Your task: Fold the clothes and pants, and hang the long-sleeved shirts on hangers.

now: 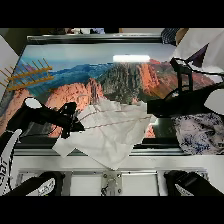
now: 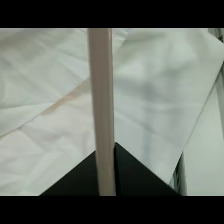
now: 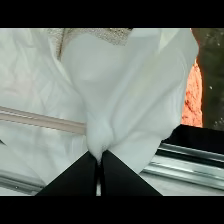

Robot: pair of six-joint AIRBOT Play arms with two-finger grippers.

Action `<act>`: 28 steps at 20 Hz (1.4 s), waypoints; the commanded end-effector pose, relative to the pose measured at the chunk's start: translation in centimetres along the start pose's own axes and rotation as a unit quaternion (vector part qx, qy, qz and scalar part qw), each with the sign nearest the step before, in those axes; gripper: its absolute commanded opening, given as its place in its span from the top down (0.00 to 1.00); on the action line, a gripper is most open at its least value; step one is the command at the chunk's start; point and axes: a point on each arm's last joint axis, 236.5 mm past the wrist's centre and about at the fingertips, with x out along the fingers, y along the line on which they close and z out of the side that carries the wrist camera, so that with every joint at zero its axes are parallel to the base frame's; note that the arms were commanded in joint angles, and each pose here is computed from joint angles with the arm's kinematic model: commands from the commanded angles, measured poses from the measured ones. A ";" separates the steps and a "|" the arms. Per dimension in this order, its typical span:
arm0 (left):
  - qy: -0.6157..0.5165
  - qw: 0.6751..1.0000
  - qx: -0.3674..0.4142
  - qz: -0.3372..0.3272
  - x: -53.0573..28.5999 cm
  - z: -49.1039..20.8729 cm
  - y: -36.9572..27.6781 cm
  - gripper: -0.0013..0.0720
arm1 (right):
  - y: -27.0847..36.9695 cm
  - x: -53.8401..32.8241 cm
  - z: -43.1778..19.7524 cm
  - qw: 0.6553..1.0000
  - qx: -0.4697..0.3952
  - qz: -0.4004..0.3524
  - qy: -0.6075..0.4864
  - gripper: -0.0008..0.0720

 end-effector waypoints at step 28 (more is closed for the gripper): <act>-0.009 1.000 -0.001 -0.012 0.0 0.3 -0.6 0.96 | 4.0 -2.2 0.6 0.990 -0.109 -0.084 0.010 0.96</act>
